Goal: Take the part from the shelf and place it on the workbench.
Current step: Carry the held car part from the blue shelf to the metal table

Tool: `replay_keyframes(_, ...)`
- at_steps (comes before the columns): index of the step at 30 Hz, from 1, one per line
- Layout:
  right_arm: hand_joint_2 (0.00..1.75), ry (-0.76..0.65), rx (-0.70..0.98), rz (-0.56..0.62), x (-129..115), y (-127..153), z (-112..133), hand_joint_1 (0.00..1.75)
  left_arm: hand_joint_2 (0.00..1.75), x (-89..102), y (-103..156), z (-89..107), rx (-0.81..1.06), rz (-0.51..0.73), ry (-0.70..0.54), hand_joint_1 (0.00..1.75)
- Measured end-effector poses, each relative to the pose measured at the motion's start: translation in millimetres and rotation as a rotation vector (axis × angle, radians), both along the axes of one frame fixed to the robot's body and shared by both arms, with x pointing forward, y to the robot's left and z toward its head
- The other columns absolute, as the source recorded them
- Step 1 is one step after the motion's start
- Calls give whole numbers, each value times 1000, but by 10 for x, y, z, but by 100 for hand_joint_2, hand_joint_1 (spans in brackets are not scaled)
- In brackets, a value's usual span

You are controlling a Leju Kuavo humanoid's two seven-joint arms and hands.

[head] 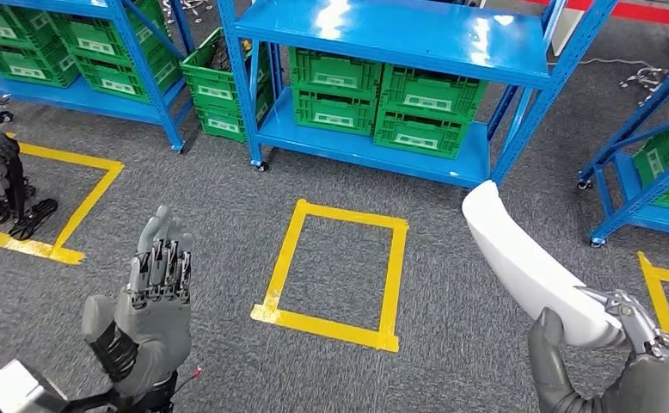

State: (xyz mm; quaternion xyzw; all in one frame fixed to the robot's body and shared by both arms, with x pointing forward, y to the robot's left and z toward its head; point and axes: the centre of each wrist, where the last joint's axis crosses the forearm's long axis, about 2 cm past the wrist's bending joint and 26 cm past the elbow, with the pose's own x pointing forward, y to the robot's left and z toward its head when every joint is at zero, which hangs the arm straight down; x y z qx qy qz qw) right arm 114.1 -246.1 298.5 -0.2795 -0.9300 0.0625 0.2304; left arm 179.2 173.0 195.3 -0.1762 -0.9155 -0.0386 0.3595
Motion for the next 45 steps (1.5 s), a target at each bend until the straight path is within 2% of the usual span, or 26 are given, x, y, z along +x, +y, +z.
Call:
replay_keyframes(32,175,-13,3,119,219,18,-41,175,0,-69,81,127,19,97,-25,0)
replay_keyframes(45,175,11,11,160,328,30,-53,175,0,-101,121,106,32,136,-24,0)
